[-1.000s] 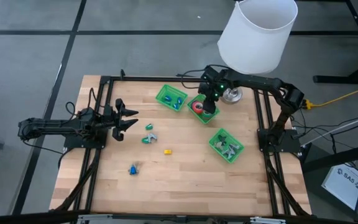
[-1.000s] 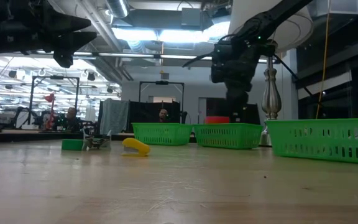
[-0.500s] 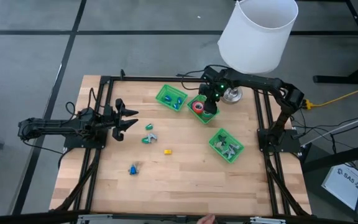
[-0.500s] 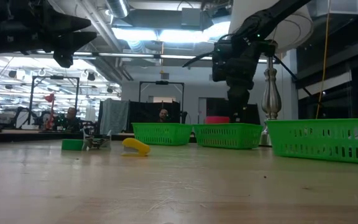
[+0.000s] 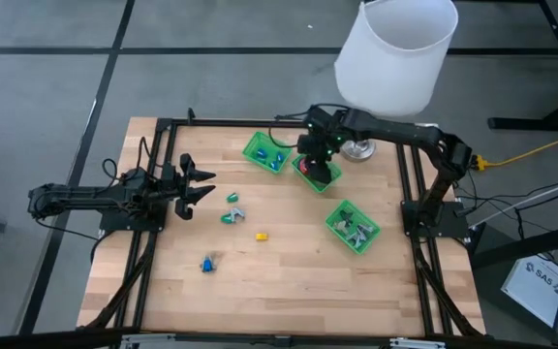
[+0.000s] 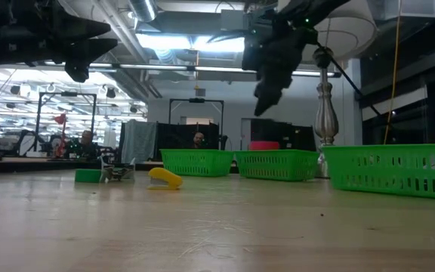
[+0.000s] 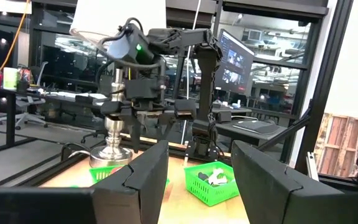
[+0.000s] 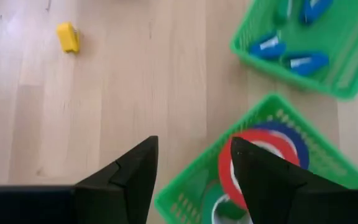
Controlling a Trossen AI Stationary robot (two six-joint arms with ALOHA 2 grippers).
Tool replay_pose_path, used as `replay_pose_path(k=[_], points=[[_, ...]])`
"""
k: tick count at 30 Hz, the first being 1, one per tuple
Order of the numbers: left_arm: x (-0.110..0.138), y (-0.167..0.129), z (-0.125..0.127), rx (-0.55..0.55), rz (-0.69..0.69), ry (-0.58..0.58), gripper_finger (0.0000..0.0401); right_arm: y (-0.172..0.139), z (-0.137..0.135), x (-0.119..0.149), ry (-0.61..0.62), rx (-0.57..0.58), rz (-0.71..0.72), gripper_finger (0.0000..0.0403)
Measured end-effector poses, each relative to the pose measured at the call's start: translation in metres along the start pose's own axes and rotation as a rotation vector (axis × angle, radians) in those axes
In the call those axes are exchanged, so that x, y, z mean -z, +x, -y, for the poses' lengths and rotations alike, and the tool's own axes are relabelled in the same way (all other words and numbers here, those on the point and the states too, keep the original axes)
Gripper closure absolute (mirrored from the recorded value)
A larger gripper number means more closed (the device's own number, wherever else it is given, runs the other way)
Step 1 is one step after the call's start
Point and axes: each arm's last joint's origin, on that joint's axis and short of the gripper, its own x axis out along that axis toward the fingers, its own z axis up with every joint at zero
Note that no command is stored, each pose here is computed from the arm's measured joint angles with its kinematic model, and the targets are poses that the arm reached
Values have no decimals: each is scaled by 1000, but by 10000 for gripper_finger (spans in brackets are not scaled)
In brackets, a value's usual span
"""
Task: Pick and place Stapler, Stapler remover, tape
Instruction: Put the yellow stapler into the top basket
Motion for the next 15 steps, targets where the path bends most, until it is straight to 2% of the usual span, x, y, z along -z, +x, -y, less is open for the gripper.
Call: replay_pose_path(k=[6, 15], points=[[0, 0, 0, 0, 0, 0, 228, 7, -17, -16, -121, 12, 89, 194], [0, 0, 0, 0, 0, 0, 228, 14, -43, -38, -236, 132, 202, 194]])
